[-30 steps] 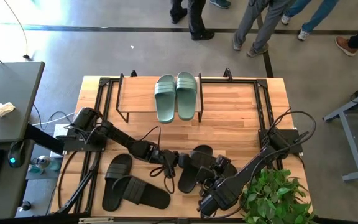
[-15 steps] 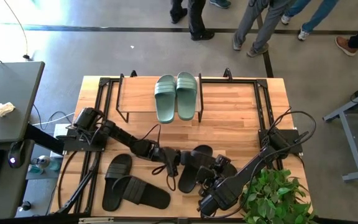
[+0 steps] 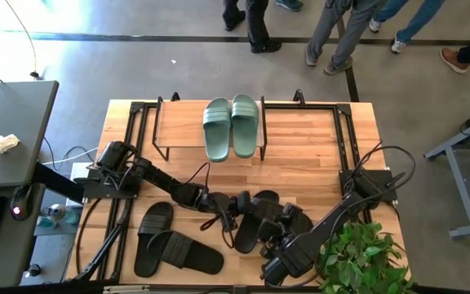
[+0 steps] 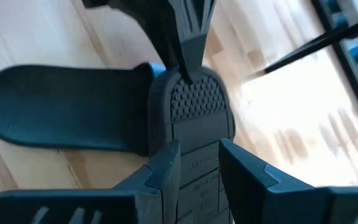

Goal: Pick and place slides into the shelf
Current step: Put the black slide under the shelf

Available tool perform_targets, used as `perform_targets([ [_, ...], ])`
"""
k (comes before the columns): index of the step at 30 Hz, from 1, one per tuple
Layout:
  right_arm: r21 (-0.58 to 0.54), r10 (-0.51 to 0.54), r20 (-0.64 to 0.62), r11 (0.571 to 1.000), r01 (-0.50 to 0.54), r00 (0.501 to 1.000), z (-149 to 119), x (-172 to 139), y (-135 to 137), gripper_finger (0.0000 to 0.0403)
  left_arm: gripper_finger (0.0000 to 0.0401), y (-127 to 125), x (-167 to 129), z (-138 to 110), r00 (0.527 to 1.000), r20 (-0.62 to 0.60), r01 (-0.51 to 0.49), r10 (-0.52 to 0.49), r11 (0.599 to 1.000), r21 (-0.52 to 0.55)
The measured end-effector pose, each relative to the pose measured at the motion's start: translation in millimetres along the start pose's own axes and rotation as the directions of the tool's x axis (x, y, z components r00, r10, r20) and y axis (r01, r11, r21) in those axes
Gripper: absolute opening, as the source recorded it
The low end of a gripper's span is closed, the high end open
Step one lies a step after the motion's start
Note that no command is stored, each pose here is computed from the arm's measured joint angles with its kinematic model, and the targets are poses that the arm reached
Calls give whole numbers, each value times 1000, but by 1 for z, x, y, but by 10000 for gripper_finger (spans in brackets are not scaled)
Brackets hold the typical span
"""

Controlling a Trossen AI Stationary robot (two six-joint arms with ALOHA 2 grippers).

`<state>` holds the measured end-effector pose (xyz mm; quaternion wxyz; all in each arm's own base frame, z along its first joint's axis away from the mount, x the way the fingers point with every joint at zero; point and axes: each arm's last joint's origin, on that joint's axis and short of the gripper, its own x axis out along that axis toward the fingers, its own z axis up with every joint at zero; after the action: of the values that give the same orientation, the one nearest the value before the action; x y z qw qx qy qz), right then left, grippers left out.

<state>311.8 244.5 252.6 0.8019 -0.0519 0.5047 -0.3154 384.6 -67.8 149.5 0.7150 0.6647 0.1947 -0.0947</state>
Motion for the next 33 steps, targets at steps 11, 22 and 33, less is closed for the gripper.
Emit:
perform_targets([
  [11, -6, -77, 263, 997, 82, 962, -4, -11, 2, 103, 38, 22, -17, 5, 994, -70, -95, 82, 975, -202],
  [22, 101, -168, 547, 986, 135, 820, 10, -32, -20, 103, 35, 46, -60, 21, 969, -220, -206, 117, 871, -446],
  [33, 251, -215, 601, 965, 73, 770, 31, -50, -61, 103, 34, 52, -130, 51, 905, -406, -391, 128, 626, -675],
])
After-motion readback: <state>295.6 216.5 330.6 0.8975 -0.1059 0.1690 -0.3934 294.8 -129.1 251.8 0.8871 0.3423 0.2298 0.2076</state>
